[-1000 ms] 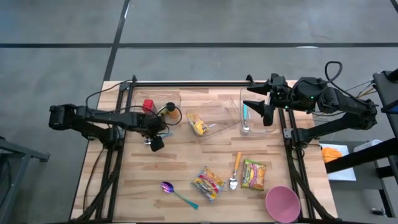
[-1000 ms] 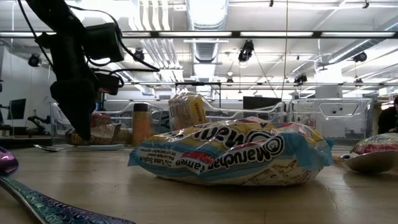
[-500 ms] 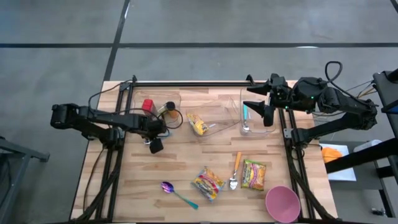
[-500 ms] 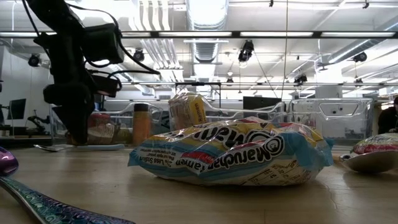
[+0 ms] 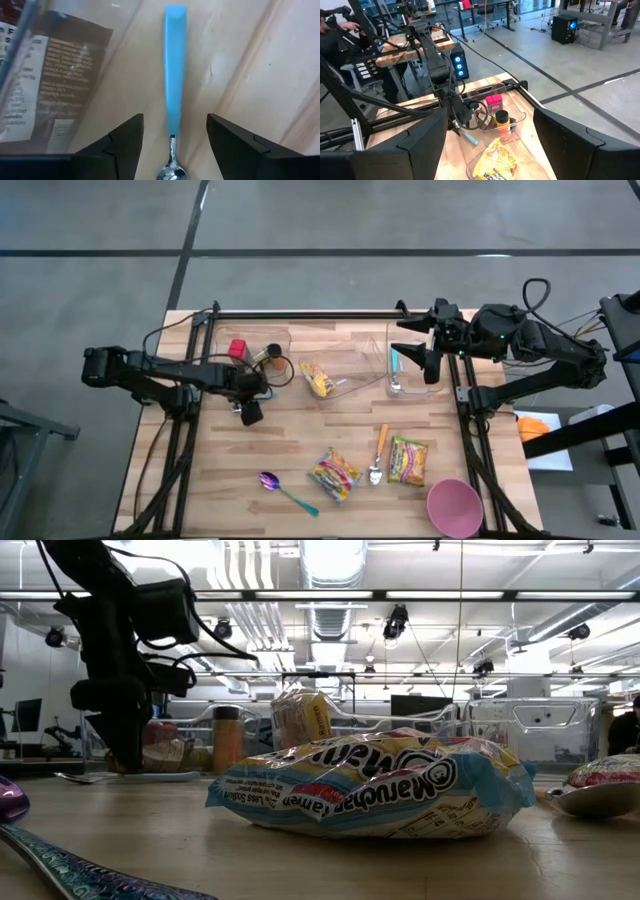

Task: Pick & Place Food Item
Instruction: Adjust the left transparent bin

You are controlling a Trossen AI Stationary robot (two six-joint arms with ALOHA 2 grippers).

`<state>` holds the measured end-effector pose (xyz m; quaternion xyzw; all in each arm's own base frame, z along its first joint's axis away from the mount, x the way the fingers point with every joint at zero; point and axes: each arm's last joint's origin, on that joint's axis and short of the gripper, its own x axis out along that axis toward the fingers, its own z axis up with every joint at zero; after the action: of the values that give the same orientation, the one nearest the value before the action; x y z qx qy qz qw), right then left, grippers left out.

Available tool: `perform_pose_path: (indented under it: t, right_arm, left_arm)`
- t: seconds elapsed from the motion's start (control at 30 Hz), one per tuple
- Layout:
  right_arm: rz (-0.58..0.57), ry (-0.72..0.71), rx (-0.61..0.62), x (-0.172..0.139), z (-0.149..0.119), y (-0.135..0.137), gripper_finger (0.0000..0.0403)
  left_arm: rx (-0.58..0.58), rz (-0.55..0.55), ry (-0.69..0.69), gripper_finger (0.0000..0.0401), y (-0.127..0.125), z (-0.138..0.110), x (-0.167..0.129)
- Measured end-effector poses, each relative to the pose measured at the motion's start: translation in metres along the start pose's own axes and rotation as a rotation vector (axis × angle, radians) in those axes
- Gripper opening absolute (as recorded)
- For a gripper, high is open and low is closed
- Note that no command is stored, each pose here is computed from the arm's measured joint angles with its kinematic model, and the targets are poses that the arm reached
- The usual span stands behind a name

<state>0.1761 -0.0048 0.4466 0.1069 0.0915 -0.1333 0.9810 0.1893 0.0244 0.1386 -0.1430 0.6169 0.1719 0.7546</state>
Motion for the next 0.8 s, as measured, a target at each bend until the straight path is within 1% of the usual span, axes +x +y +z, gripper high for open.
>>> perform_pose_path:
  t: [0.07, 0.17, 0.43, 0.63, 0.8]
  right_arm:
    - [0.004, 0.001, -0.010, 0.000, 0.000, 0.000, 0.0292]
    - [0.007, 0.002, -0.019, 0.000, 0.000, 0.000, 0.0292]
    - [0.008, 0.002, -0.022, 0.000, 0.000, 0.000, 0.0292]
    - [0.026, 0.006, -0.019, 0.000, 0.000, 0.001, 0.0292]
    - [0.032, 0.008, -0.019, 0.000, 0.000, 0.001, 0.0292]
  left_arm:
    - [-0.002, 0.015, -0.014, 0.0224, 0.000, 0.003, -0.001]
    - [-0.026, 0.005, -0.033, 0.0224, 0.003, 0.011, -0.005]
    - [-0.111, 0.007, -0.114, 0.0224, 0.017, 0.032, -0.015]
    - [-0.195, 0.044, -0.171, 0.0224, 0.035, 0.040, -0.016]
    - [-0.242, 0.041, -0.191, 0.0224, 0.045, 0.044, -0.017]
